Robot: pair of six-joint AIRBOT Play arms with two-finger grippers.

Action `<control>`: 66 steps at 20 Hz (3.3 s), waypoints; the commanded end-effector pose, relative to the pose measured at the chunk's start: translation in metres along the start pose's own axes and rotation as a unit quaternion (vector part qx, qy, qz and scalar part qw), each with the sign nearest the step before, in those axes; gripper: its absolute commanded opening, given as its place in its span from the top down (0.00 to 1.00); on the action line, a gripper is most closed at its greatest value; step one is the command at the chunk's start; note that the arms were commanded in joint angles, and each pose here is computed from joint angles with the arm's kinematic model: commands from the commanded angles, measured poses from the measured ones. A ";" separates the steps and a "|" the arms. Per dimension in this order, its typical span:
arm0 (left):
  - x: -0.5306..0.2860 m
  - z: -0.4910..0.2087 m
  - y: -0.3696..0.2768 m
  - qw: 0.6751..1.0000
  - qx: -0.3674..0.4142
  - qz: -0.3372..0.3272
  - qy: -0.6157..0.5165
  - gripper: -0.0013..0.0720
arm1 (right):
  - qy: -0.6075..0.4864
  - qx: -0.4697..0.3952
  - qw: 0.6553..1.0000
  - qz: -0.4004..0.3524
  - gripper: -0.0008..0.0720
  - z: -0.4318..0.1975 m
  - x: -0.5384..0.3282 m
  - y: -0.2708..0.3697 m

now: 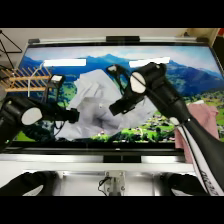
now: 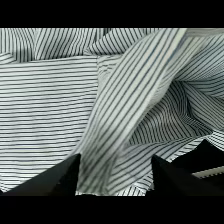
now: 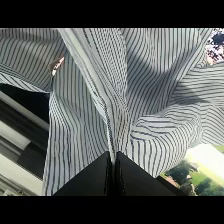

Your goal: Fold the shirts.

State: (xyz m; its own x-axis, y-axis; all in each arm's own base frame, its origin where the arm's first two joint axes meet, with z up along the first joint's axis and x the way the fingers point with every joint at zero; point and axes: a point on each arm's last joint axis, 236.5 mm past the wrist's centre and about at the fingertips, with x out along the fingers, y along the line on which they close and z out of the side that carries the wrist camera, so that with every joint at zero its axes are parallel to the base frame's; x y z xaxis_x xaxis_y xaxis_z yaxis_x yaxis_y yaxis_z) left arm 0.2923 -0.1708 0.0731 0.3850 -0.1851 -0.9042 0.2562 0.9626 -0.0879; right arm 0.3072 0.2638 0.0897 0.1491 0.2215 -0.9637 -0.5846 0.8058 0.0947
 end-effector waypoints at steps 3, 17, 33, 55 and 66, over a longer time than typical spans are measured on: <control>-0.029 0.014 0.038 0.998 0.048 0.037 0.006 0.13 | -0.005 0.018 1.000 -0.002 0.90 0.004 0.007 0.004; -0.018 0.026 0.322 0.980 -0.147 0.130 0.008 0.15 | 0.015 0.073 0.996 0.047 0.90 -0.004 0.006 0.028; 0.083 -0.019 0.335 0.988 -0.105 0.019 0.109 0.14 | 0.042 0.098 0.993 0.042 0.90 -0.010 0.019 0.026; 0.130 -0.054 0.329 0.978 -0.119 -0.015 0.170 0.33 | 0.041 0.093 0.994 0.041 0.90 -0.010 0.019 0.025; 0.116 -0.039 0.328 0.982 -0.114 -0.012 0.150 0.91 | 0.041 0.083 0.995 0.027 0.90 -0.011 0.019 0.018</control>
State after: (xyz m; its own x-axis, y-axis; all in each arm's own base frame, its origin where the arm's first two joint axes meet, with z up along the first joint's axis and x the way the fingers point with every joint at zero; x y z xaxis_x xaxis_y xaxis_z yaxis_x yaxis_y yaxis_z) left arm 0.3779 0.1312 -0.0927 0.0503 -0.1773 -0.9829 0.0403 0.9837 -0.1754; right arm 0.2903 0.2789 0.0711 0.0509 0.2346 -0.9707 -0.4378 0.8789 0.1895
